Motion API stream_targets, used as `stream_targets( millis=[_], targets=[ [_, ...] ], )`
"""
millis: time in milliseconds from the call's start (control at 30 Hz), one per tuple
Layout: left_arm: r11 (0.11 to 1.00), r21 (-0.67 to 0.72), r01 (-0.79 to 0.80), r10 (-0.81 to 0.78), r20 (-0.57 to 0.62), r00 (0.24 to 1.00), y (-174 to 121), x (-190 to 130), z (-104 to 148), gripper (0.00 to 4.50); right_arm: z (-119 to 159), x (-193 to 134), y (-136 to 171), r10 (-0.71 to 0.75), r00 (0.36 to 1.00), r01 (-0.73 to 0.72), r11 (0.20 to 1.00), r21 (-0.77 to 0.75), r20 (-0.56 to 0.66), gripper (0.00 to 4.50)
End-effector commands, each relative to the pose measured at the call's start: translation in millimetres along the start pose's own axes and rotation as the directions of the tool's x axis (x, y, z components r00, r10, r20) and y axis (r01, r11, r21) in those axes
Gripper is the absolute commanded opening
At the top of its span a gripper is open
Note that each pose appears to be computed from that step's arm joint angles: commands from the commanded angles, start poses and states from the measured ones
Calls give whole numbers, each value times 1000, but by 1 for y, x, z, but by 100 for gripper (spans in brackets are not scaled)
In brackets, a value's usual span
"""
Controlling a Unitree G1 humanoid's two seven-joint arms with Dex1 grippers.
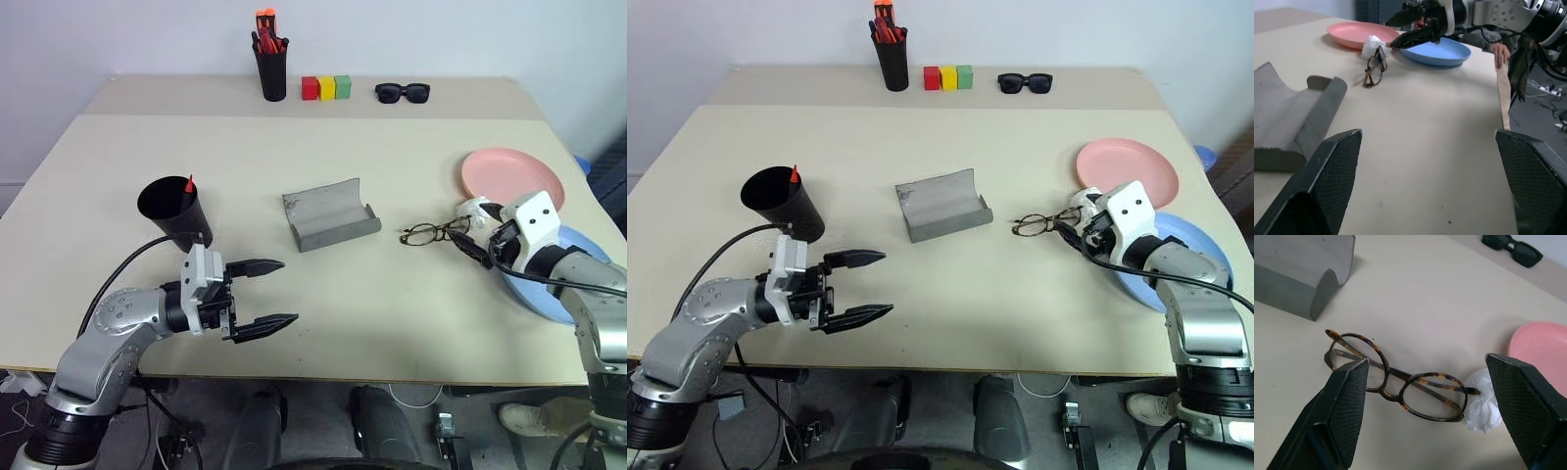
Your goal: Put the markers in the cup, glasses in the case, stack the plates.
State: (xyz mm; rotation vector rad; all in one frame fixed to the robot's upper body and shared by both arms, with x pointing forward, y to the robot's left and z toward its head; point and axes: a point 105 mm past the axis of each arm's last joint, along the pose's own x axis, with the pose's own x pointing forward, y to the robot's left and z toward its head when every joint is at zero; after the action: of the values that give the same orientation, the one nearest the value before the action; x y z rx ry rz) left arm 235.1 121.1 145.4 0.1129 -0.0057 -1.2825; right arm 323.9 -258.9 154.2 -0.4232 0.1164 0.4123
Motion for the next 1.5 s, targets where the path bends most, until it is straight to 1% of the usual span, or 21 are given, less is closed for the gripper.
stream_targets(
  millis=[33,267,667,933,1133,1300,1500],
  targets=[
    [998,56,-10,9,17,1000,-2,-3,12,450,11,0,-8,-27,999,29,999,-35,35,389],
    [998,62,-20,20,12,1000,-3,-5,13,450,5,3,-17,-64,998,65,997,-43,19,389],
    [997,68,-29,28,10,1000,-4,-6,14,450,-3,12,-23,-93,996,93,994,-61,5,389],
    [996,72,-49,48,14,999,-6,-6,14,450,-12,16,-34,-131,991,129,988,-87,-23,389],
    [996,72,-59,58,16,998,-8,-6,14,450,-14,18,-39,-140,990,137,986,-97,-25,389],
    [996,68,-64,63,19,998,-9,-6,13,450,-8,36,-37,-133,991,132,985,-110,-5,389],
    [996,64,-64,63,22,998,-10,-5,13,450,6,73,-27,-79,996,82,989,-124,30,389]
  ],
)
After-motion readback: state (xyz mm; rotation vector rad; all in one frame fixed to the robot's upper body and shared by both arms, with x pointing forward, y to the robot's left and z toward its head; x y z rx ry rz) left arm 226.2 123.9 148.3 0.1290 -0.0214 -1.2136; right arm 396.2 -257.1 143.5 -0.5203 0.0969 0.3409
